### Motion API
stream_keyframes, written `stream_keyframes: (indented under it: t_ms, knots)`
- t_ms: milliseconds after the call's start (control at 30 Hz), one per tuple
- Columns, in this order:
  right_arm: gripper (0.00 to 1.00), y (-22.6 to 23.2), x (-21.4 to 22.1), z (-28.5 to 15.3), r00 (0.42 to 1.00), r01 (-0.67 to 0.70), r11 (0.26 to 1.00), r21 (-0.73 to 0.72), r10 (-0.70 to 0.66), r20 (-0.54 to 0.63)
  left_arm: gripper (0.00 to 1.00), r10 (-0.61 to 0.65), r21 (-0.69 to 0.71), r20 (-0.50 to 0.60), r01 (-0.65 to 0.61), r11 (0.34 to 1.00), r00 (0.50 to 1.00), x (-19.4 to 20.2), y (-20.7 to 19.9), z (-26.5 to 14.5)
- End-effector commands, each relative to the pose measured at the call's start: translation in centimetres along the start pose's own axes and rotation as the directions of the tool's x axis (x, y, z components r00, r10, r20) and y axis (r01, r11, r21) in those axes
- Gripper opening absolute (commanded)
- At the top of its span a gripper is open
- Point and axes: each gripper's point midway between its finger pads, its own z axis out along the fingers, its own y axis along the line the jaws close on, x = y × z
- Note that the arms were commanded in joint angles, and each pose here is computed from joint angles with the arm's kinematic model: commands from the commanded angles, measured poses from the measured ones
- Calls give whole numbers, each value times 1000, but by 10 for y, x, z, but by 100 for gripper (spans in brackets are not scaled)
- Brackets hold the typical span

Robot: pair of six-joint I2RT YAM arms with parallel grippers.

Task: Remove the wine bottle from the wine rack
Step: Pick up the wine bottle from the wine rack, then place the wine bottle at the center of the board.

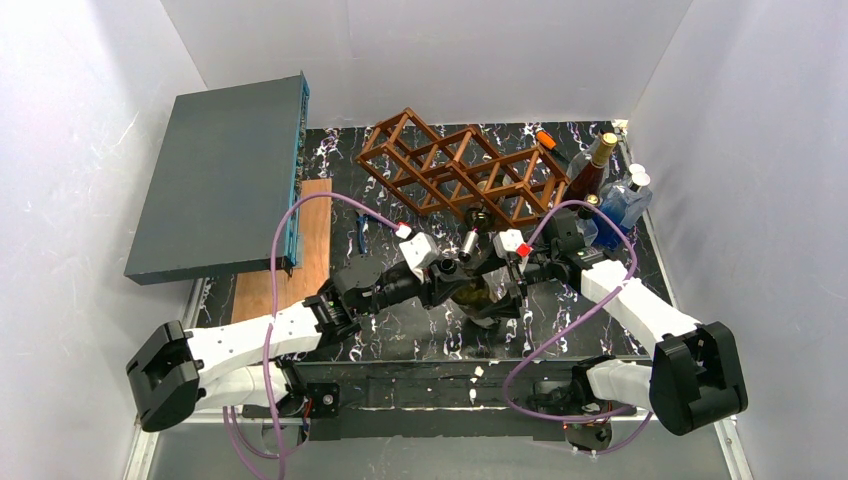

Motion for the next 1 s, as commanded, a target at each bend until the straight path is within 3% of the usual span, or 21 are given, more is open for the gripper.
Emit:
stream_keyframes:
  t_ms: [0,300,567,767,967]
  knots:
    - [98,3,-16,-4,999,27,1000,-9,-27,33,0,46,-49,105,-41,998,993,-42,6,-11]
    - [99,4,-20,-11,997,68,998,5,-68,40,0,65,-146,35,-59,988,997,-49,20,-28]
    - [98,3,-19,-13,997,76,997,13,-76,33,0,76,-320,-61,-92,943,995,-57,53,-41]
    - [98,2,-18,-15,996,78,997,22,-79,28,0,-21,-613,-70,-27,790,997,-66,144,-64]
    - [98,1,-16,-16,997,77,997,27,-78,24,0,-86,-762,-135,-48,646,987,-69,205,-70]
